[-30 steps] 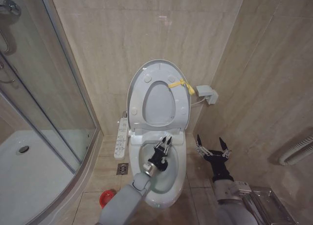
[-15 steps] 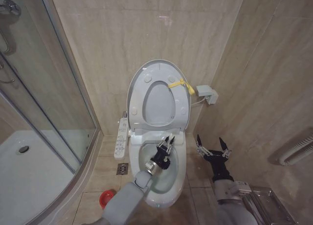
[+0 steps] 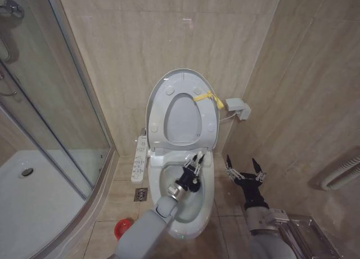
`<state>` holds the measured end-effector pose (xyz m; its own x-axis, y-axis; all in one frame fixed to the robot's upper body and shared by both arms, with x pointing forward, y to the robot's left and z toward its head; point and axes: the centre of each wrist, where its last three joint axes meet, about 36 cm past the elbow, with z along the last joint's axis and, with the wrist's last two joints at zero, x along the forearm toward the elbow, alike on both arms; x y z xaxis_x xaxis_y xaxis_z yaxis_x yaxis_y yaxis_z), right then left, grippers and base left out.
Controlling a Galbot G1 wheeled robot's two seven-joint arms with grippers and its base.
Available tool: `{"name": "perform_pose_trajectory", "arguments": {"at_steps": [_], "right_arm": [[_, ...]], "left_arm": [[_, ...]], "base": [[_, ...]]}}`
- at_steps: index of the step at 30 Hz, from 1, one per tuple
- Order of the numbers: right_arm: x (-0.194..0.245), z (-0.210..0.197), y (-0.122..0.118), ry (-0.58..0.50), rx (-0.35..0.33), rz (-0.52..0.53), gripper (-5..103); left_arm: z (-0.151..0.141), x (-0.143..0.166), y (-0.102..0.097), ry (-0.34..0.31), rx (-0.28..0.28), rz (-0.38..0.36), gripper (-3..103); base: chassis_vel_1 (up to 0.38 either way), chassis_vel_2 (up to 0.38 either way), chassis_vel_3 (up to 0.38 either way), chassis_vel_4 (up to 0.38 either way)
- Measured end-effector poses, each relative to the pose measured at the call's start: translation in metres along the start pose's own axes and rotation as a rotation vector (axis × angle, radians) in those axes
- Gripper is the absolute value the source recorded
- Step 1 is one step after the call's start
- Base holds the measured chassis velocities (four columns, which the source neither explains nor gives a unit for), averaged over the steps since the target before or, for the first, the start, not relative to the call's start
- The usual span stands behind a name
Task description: Open the toilet lid, clean the toilet bowl with a toilet brush, close the toilet lid, and flush.
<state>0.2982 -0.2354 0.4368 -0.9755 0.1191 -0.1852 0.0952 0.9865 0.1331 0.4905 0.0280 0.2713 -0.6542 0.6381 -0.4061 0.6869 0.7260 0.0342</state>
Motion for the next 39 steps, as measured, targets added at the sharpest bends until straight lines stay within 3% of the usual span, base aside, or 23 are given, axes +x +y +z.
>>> {"name": "perform_pose_trajectory", "arguments": {"at_steps": [1,5,11,20,23,32,39], "right_arm": [[0.000,0.000,0.000,0.000,0.000,0.000,100],[0.000,0.000,0.000,0.000,0.000,0.000,100],[0.000,0.000,0.000,0.000,0.000,0.000,100],[0.000,0.000,0.000,0.000,0.000,0.000,100],[0.000,0.000,0.000,0.000,0.000,0.000,100],[0.000,0.000,0.000,0.000,0.000,0.000,100],[0.000,0.000,0.000,0.000,0.000,0.000,100]], "left_arm": [[-0.005,0.000,-0.009,-0.007,0.009,0.018,22],[-0.003,0.002,-0.014,-0.003,0.007,0.026,22],[0.007,0.006,-0.006,0.017,-0.006,0.012,22],[0.042,0.027,0.051,0.083,-0.073,-0.077,22],[0.044,0.028,0.057,0.086,-0.074,-0.096,22],[0.019,0.009,0.035,-0.005,-0.054,-0.033,22],[0.031,0.009,0.040,0.021,-0.047,-0.045,22]], "base": [[0.000,0.000,0.000,0.000],[0.000,0.000,0.000,0.000],[0.000,0.000,0.000,0.000],[0.000,0.000,0.000,0.000],[0.000,0.000,0.000,0.000],[0.000,0.000,0.000,0.000],[0.000,0.000,0.000,0.000]]}}
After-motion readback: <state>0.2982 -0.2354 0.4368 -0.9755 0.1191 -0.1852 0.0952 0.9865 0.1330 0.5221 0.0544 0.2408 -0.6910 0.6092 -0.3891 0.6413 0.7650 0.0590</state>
